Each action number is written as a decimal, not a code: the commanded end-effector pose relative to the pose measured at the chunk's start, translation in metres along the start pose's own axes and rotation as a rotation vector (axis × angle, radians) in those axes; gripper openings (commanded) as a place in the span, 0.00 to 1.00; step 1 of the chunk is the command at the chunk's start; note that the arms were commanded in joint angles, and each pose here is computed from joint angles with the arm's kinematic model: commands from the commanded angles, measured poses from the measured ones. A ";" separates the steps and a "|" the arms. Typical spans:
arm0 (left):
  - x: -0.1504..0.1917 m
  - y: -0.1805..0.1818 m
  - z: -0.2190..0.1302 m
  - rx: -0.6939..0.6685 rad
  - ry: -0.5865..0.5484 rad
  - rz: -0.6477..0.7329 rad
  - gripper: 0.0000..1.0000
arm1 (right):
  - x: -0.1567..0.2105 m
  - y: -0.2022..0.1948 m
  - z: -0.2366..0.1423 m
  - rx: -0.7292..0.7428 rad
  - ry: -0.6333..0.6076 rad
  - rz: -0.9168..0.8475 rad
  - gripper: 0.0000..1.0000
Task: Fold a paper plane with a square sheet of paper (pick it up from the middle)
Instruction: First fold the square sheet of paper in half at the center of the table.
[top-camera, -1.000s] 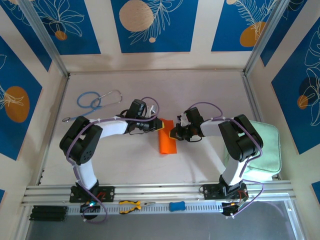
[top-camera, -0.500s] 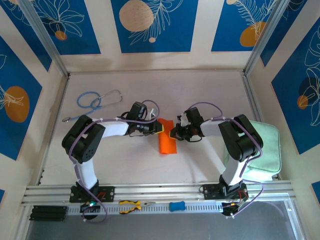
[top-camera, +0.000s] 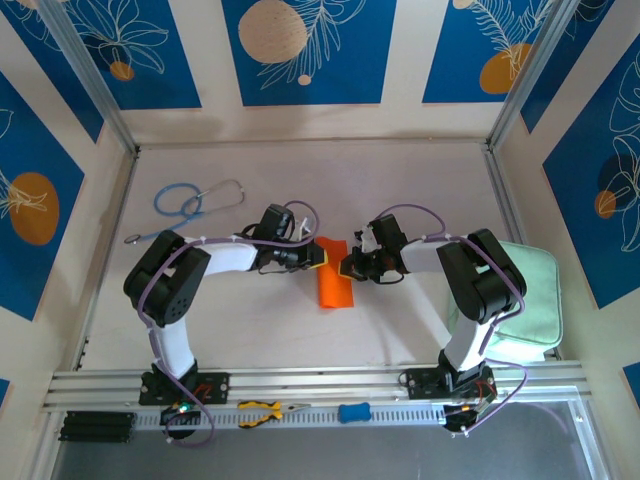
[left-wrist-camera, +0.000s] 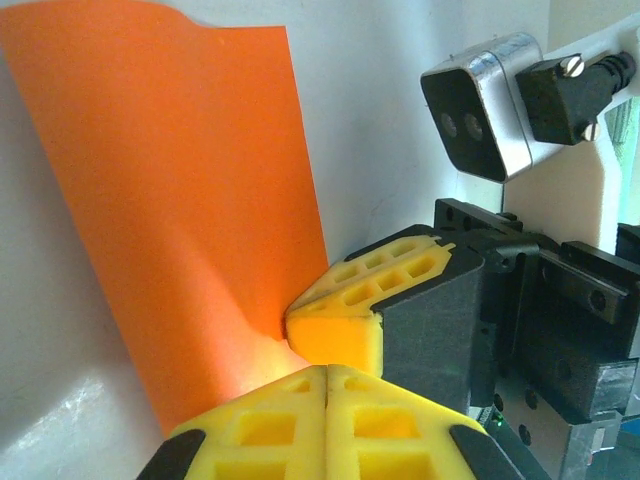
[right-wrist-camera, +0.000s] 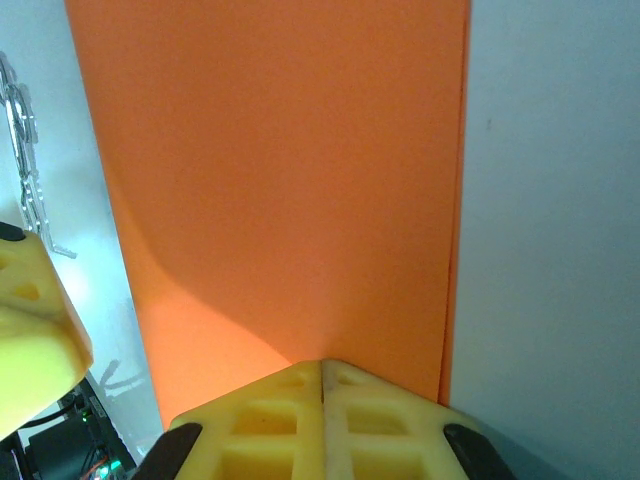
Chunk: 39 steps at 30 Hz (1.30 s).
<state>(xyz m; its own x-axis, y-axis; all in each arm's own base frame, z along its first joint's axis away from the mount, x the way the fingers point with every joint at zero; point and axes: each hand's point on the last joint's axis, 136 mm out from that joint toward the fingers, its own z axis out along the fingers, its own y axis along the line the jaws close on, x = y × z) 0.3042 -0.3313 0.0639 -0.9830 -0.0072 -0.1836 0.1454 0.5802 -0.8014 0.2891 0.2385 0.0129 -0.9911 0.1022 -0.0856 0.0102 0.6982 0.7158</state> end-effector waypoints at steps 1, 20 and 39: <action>0.015 0.012 0.005 -0.020 0.049 0.006 0.00 | 0.026 -0.056 0.007 0.201 0.057 0.087 0.00; 0.005 -0.015 -0.003 0.069 0.021 0.051 0.00 | 0.030 -0.058 0.007 0.202 0.062 0.095 0.00; 0.041 0.040 0.017 -0.022 0.130 -0.005 0.00 | 0.030 -0.060 0.007 0.210 0.061 0.097 0.00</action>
<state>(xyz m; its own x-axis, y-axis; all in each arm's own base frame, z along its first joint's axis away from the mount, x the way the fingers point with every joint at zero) 0.2861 -0.3313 0.0349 -0.9899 0.0556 -0.1301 0.1389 0.5575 -0.8185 0.2891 0.2384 0.0127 -0.9911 0.1025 -0.0853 0.0106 0.6982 0.7158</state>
